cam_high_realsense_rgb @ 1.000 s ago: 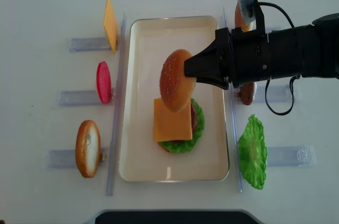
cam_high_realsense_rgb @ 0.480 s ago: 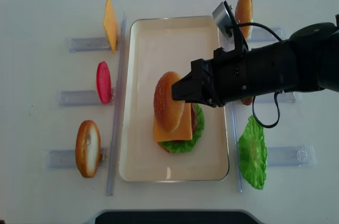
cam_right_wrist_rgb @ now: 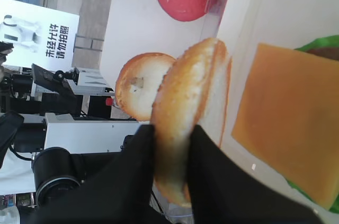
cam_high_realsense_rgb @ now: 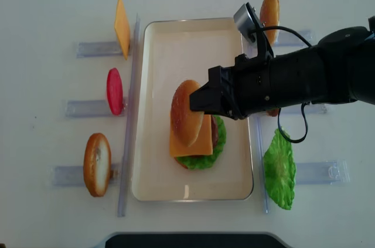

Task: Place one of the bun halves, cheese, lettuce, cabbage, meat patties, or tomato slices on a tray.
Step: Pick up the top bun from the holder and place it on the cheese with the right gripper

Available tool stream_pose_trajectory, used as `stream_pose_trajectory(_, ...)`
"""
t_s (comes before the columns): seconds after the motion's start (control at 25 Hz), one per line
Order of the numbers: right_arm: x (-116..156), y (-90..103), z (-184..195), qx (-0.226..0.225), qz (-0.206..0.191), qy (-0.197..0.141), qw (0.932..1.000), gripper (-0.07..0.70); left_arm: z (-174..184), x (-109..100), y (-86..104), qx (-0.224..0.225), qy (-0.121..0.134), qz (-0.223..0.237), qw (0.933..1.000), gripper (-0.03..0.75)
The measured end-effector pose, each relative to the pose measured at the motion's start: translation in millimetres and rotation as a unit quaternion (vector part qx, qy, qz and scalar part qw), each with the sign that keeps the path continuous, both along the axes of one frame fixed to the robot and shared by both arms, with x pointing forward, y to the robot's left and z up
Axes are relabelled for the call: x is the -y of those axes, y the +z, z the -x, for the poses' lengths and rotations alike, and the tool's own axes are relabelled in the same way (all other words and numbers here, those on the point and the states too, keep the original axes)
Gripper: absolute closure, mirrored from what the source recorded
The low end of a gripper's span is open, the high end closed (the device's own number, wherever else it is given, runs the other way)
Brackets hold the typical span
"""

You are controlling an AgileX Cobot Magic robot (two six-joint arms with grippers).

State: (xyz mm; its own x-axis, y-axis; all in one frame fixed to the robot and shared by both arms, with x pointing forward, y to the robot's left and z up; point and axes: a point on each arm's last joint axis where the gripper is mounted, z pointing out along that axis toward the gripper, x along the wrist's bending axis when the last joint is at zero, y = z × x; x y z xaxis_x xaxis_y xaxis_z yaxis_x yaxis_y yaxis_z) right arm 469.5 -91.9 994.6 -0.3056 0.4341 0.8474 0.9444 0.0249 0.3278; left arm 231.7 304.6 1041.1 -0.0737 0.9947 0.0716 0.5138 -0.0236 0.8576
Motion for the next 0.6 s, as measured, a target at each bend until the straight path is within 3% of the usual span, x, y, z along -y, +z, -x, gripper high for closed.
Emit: stream_pose_trajectory(0.6,-10,-16.1,2,-0.015,0.022,0.006,0.9996,0.492,0,0,0.0,0.000,0.000,0.000,1.0000,0.722)
